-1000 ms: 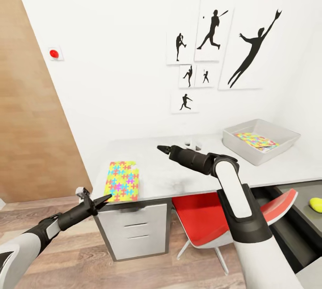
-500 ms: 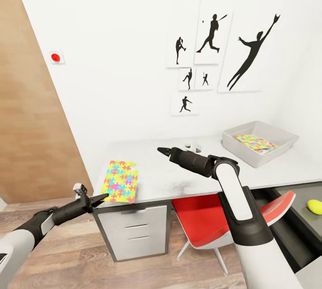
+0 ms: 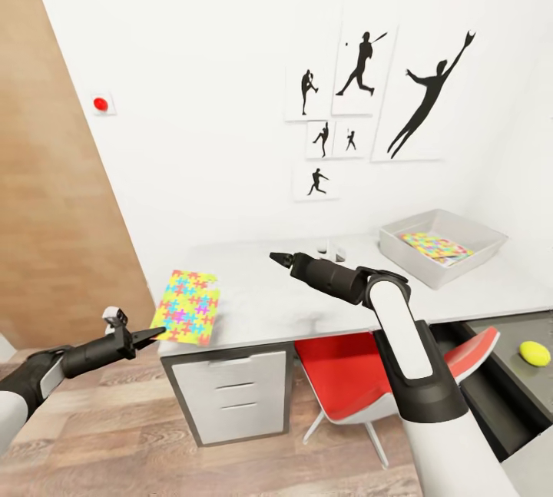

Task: Put all the toys in the child's room - the three board games (two on the bed and one on the table), the two jigsaw puzzles on the table, and the tennis ball on the table - inside the toy box on the table in the child's room.

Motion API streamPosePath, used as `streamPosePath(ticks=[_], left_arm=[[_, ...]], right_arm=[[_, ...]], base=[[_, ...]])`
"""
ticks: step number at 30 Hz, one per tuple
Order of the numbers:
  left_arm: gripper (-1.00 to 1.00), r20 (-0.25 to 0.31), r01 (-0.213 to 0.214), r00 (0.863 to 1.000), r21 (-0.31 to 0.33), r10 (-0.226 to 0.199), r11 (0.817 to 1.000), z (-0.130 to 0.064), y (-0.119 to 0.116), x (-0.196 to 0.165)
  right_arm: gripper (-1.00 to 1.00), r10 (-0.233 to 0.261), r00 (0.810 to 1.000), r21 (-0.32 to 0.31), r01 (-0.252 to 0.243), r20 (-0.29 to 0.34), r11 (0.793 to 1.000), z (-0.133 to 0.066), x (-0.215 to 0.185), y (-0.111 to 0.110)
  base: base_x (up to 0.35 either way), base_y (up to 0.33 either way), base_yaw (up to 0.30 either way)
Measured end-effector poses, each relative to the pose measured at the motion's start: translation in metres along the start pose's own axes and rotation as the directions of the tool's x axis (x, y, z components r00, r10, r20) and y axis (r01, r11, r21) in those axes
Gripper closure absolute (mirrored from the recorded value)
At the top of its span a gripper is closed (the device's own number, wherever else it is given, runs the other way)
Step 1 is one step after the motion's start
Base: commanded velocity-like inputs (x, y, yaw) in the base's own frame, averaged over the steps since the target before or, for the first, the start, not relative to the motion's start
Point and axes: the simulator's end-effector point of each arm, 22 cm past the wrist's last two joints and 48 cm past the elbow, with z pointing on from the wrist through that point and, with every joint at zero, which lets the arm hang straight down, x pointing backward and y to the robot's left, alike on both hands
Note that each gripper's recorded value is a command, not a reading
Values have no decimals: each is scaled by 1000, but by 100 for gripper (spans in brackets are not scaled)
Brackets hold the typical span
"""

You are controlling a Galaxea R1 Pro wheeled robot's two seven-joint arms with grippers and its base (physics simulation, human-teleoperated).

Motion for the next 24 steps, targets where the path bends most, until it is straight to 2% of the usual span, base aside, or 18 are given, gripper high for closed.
streamPosePath(ticks=[11,24], left_arm=[[100,8,5,1000,-30,-5,1000,-20,-11,-11],[100,28,-22,999,-59,23,998,-44,-30,-26]], right_arm=[[-100,4,1000,-5,-4,-2,1000,-4,-5,13],[-100,0,1000,-6,0,11,1000,-14,-16,28]], base=[[-44,0,-8],[0,0,-187]])
